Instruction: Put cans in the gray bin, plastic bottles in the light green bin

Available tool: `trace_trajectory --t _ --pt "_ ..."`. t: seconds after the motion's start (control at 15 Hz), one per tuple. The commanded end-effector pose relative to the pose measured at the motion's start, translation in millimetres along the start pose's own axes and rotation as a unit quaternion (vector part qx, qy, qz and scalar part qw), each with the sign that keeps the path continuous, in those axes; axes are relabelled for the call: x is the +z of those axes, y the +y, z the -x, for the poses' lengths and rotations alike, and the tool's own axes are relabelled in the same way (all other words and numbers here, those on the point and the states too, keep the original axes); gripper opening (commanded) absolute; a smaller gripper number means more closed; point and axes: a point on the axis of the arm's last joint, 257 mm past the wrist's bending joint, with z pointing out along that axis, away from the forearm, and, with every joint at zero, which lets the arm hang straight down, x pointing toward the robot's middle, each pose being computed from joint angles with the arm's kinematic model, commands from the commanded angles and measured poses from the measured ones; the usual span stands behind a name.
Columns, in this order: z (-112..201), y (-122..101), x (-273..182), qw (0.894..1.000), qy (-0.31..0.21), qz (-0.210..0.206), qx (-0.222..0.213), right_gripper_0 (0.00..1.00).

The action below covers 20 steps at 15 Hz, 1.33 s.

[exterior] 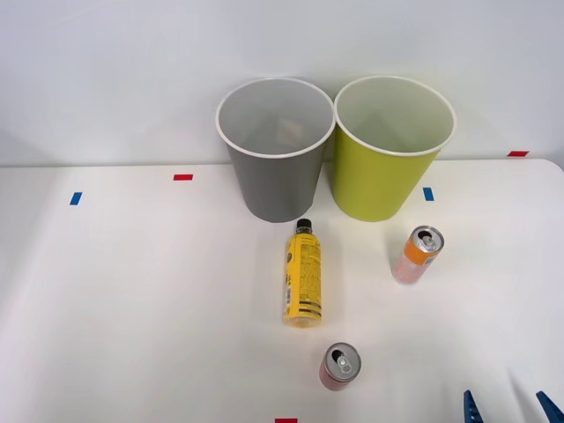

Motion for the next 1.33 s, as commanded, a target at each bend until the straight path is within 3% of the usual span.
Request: trace_trajectory --t 0.07,1.33 --pt "0.0 0.0 0.0 1.000 0.000 0.000 0.000 1.00" --pt "0.0 0.0 0.0 1.000 0.000 0.000 0.000 1.00"
